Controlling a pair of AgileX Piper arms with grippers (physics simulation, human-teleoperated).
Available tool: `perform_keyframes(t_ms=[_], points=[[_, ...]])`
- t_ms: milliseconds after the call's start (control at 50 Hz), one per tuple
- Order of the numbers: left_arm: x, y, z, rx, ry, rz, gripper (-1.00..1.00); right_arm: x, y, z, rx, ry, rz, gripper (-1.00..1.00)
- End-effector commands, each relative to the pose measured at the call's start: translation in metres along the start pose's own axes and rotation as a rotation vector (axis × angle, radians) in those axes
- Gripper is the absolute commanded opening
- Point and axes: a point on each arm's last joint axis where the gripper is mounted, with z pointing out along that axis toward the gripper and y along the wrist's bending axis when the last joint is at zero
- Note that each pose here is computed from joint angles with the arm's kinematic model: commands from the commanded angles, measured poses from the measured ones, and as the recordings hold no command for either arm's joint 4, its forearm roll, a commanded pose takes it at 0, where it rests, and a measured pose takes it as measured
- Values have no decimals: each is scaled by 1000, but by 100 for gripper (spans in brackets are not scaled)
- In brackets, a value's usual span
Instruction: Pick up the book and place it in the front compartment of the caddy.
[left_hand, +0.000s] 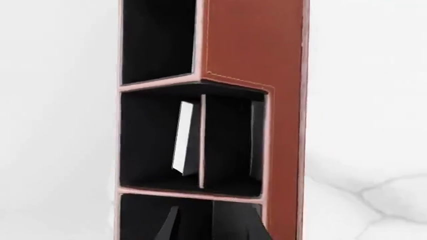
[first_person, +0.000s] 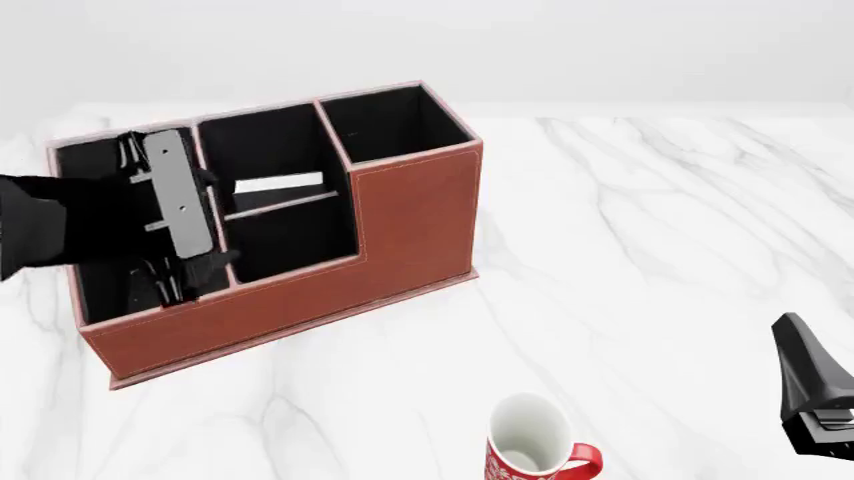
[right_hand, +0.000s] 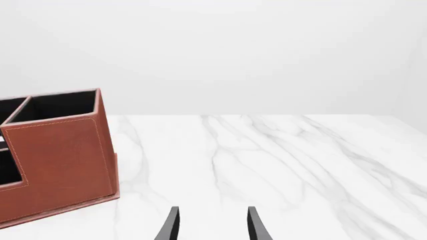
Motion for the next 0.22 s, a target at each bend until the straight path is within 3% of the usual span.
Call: perform_keyframes(t_ms=[20,220], points=[[15,-62,-66,-34,-108,49,100,0,0,0,0,0,0,100],[39,-112,-60,-26,-140,37,100,0,0,0,0,0,-1,100]])
